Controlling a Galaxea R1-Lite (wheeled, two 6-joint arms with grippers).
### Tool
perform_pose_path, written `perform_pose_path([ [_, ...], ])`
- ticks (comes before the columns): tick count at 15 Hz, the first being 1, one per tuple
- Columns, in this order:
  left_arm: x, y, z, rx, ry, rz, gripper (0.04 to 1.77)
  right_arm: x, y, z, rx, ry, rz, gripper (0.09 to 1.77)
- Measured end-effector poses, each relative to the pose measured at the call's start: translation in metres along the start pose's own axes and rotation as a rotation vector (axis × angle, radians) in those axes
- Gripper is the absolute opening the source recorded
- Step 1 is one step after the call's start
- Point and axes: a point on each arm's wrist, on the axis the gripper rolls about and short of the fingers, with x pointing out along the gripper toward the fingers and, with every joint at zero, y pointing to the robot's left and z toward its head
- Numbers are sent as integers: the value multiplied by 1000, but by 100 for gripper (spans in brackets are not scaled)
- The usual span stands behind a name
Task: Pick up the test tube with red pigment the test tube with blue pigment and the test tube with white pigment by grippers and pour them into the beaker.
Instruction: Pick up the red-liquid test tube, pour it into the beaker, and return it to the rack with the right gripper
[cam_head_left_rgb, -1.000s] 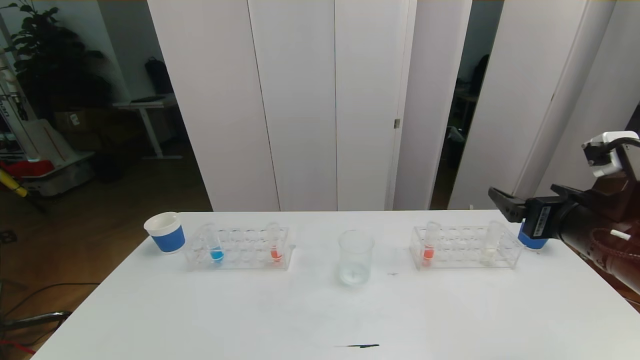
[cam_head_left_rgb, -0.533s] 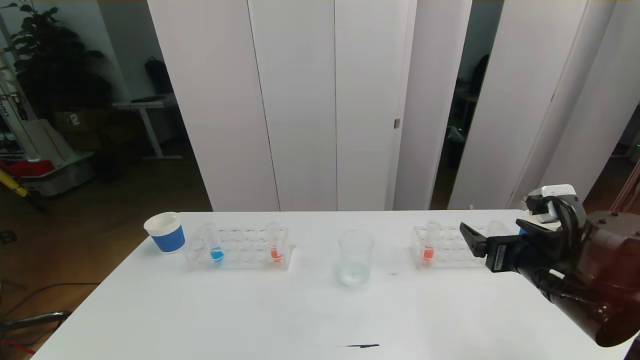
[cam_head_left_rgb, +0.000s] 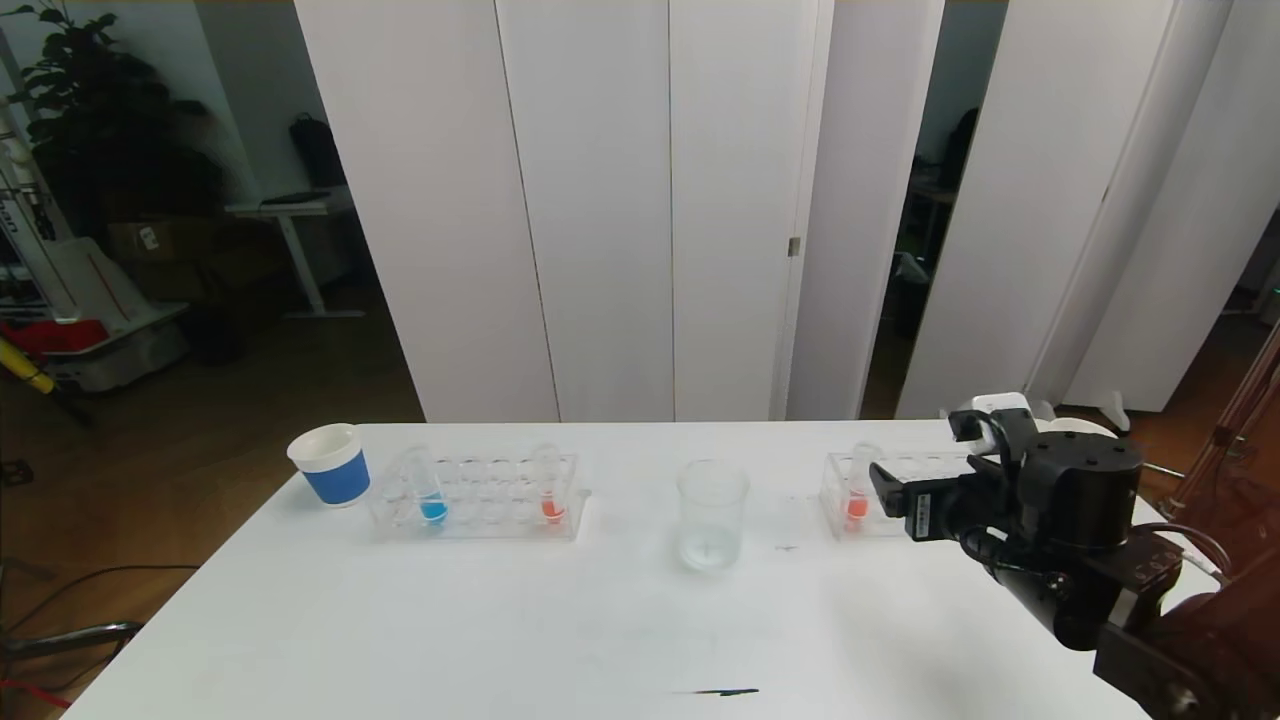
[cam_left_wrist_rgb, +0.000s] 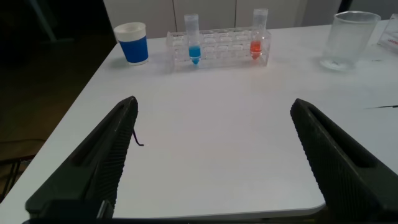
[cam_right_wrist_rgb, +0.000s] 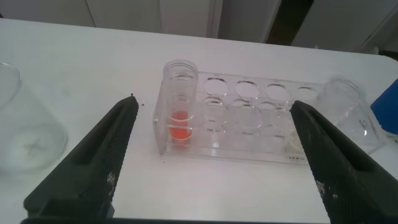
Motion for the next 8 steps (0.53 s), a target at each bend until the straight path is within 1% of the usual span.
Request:
perform_pose_path([
  [4, 0, 0, 0, 0, 0, 0, 175, 30, 13, -6, -5, 1, 10, 175],
  [8, 0, 0, 0, 0, 0, 0, 175, 52, 23, -14, -12, 3, 16, 175],
])
